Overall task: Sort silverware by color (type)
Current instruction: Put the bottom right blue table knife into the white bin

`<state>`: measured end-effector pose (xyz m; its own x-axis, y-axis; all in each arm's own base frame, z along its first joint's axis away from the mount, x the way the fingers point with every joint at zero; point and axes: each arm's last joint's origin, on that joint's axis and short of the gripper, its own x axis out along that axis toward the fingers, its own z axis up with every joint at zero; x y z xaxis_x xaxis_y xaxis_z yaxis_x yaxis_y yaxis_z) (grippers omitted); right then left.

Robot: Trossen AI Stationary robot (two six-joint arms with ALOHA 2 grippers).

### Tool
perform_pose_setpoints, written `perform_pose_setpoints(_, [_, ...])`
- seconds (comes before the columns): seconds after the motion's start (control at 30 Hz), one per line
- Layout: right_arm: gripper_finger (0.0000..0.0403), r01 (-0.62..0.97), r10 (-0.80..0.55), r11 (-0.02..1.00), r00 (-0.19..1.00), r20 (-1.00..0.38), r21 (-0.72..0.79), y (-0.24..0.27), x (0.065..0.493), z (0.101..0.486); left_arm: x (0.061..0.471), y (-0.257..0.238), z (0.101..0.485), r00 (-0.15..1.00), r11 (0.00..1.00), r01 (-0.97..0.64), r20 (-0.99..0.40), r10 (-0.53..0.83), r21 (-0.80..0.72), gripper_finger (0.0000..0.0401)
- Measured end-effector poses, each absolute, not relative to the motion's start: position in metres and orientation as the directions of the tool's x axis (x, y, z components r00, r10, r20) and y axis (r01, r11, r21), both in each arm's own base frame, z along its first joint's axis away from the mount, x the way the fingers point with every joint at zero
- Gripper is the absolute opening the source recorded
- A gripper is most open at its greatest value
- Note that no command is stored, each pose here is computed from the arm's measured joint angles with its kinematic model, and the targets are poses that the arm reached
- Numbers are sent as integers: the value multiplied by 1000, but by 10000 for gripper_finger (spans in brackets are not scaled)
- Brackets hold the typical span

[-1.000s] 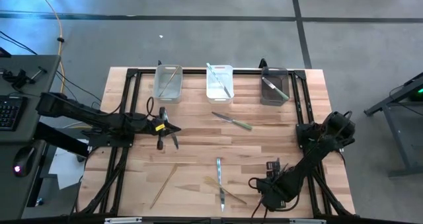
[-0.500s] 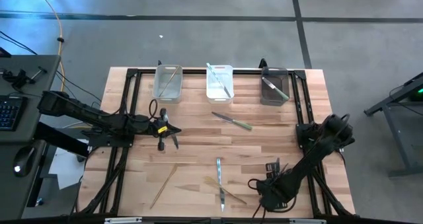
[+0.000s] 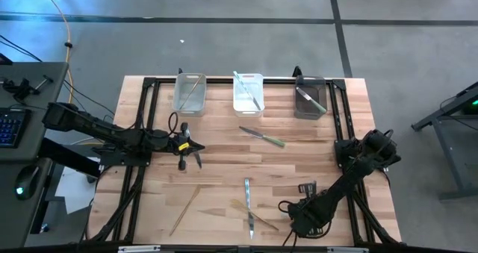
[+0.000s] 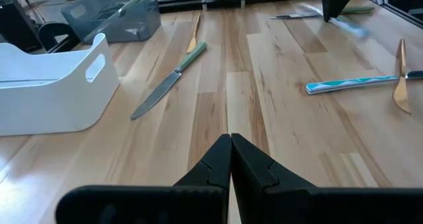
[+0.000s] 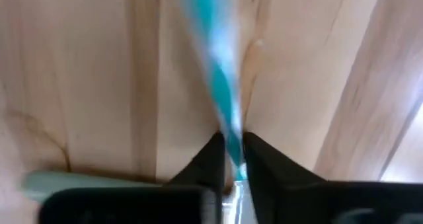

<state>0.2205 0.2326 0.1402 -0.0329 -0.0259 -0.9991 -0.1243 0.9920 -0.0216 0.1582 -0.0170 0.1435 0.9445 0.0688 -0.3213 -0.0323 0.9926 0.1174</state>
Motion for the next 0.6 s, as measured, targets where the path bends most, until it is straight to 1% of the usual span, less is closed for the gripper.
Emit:
perform_pose_setpoints(0.07, [7,-127,-29,992,-26,-999,-26,231,222,140,158,-17,143,944,993,-32,-321,69,117,0])
perform_pose_setpoints(0.23, [12,-100,-38,994,-26,-999,-36,225,228,140,158,-17,143,945,993,-32,-321,69,117,0])
perform_pose_setpoints(0.37, [4,-87,-63,994,-8,-998,-62,218,232,142,158,-17,143,944,993,-32,-321,69,117,0])
perform_pose_setpoints(0.47, [5,-64,-129,989,56,-990,-132,209,235,151,158,-17,143,944,993,-32,-321,69,117,0])
perform_pose_setpoints(0.6, [2,-14,-165,985,194,-967,-171,198,240,173,158,-17,144,945,993,-33,-321,69,117,0])
